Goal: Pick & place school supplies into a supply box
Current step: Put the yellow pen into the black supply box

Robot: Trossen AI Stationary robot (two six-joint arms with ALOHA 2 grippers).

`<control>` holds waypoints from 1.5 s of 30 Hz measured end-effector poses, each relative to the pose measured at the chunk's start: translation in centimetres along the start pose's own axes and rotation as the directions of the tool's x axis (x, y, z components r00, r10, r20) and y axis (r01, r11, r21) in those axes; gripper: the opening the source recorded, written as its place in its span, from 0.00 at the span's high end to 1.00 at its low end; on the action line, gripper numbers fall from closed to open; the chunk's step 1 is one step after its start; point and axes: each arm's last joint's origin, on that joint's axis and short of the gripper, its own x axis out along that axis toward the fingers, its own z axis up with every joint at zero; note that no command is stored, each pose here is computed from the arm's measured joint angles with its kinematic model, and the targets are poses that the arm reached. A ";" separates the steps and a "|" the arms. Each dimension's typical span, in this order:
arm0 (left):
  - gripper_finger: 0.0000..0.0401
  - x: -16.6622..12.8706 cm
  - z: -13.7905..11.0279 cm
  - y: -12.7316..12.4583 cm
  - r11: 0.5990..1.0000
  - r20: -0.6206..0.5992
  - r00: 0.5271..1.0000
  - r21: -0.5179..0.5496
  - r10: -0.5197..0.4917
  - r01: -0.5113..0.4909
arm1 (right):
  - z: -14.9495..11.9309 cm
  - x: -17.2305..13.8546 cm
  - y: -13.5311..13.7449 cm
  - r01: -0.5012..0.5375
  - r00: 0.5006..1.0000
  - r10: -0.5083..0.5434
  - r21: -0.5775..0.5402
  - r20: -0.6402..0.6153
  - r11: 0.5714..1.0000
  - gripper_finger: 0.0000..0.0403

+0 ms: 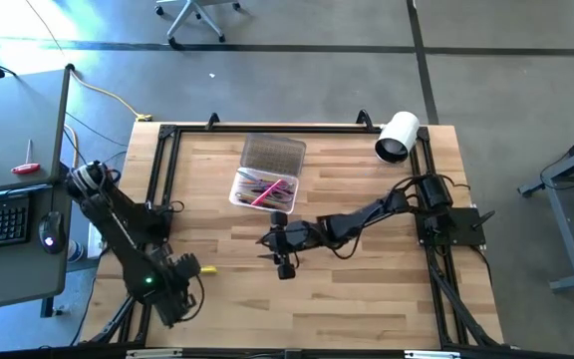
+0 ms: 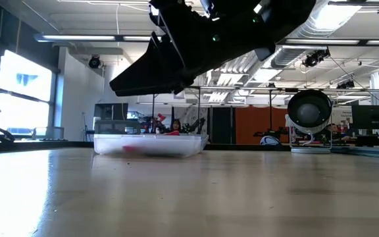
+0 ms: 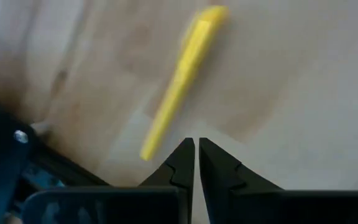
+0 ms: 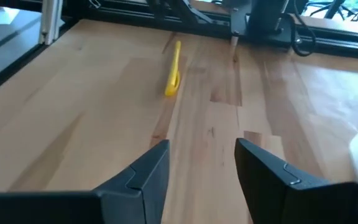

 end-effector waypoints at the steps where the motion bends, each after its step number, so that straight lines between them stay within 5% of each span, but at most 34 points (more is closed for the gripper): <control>1: 0.84 0.6 -0.1 0.3 1.000 0.001 1.000 0.003 0.022 -0.022 | 0.0 0.0 0.0 -0.005 1.000 0.005 0.010 0.000 1.000 0.60; 13: 0.68 4.5 2.9 1.1 0.995 -0.067 0.997 0.087 -0.035 0.041 | 0.0 0.0 0.2 -0.057 0.998 0.057 0.066 0.002 0.996 0.62; 18: 0.68 6.3 3.6 2.6 0.994 -0.118 0.992 0.110 0.037 -0.024 | -0.1 0.0 0.3 -0.063 0.998 0.064 0.065 -0.010 0.996 0.63; 25: 0.71 8.3 3.4 3.5 0.993 -0.211 0.977 0.103 -0.027 0.050 | -0.4 0.0 0.4 -0.062 0.997 0.065 0.066 -0.038 0.996 0.63; 34: 0.72 7.7 3.6 3.2 0.994 -0.175 0.984 0.096 -0.029 0.046 | -0.4 0.0 0.4 -0.059 0.997 0.063 0.091 -0.038 0.994 0.64; 40: 0.72 5.5 4.2 3.0 0.997 -0.158 0.985 0.039 0.072 -0.066 | -0.4 0.0 0.3 -0.059 0.997 0.062 0.091 -0.038 0.994 0.64; 45: 0.72 3.2 4.9 1.7 0.997 -0.152 0.988 0.073 0.012 -0.001 | -0.4 0.0 0.2 -0.056 0.997 0.059 0.092 -0.038 0.994 0.64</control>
